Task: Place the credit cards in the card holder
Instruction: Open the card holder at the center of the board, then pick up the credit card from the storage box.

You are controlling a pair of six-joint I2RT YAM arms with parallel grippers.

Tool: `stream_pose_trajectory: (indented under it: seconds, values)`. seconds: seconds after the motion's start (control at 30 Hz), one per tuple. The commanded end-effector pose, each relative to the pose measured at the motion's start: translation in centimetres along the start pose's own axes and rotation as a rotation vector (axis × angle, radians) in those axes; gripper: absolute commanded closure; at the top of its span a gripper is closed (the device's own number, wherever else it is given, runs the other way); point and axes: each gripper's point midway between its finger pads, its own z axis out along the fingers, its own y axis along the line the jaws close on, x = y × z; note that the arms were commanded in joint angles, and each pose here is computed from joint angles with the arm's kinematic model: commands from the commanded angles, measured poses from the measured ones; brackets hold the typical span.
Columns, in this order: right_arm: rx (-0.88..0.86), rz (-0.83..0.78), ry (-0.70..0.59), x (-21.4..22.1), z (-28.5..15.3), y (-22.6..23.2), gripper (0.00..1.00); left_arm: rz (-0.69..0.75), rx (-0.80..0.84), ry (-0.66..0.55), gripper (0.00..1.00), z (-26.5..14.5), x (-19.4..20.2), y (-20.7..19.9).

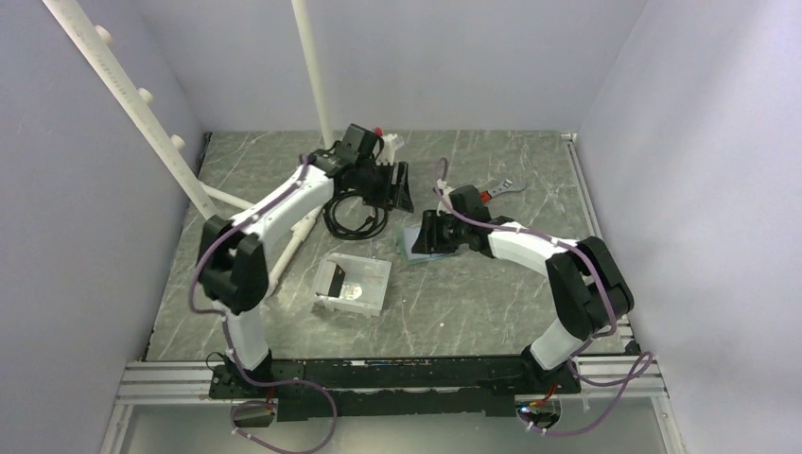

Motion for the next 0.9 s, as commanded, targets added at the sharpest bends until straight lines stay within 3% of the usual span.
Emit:
stream_pose_trajectory:
  seconds: [0.0,0.13,0.27,0.4,0.6,0.8,0.87]
  values:
    - [-0.024,-0.047,-0.049,-1.5,1.9,2.8,0.57,0.094,-0.018,-0.132,0.27,-8.3,-1.2,-3.0]
    - [-0.016,-0.094,0.003,-0.5,4.4,3.7,0.59,0.042,0.024,-0.13,0.21,-11.7,2.8,-4.0]
    - [0.101,-0.065,-0.007,0.2,5.5,0.7,0.63,-0.021,0.1,-0.104,0.13,-14.5,7.3,-5.2]
    - [0.185,-0.04,-0.017,0.3,5.4,-2.2,0.62,-0.092,0.035,-0.141,0.1,-16.6,10.6,-4.0]
    - [0.068,-0.078,-0.007,-0.2,3.7,0.2,0.58,-0.193,-0.049,-0.076,0.09,-15.9,14.8,-1.4]
    - [0.025,-0.147,-0.057,-1.2,-0.5,3.9,0.49,-0.202,-0.322,-0.042,0.15,-15.5,15.6,3.5]
    - [0.013,-0.16,-0.067,-1.1,-1.3,4.5,0.47,-0.162,-0.438,-0.021,0.08,-15.2,15.9,5.0]
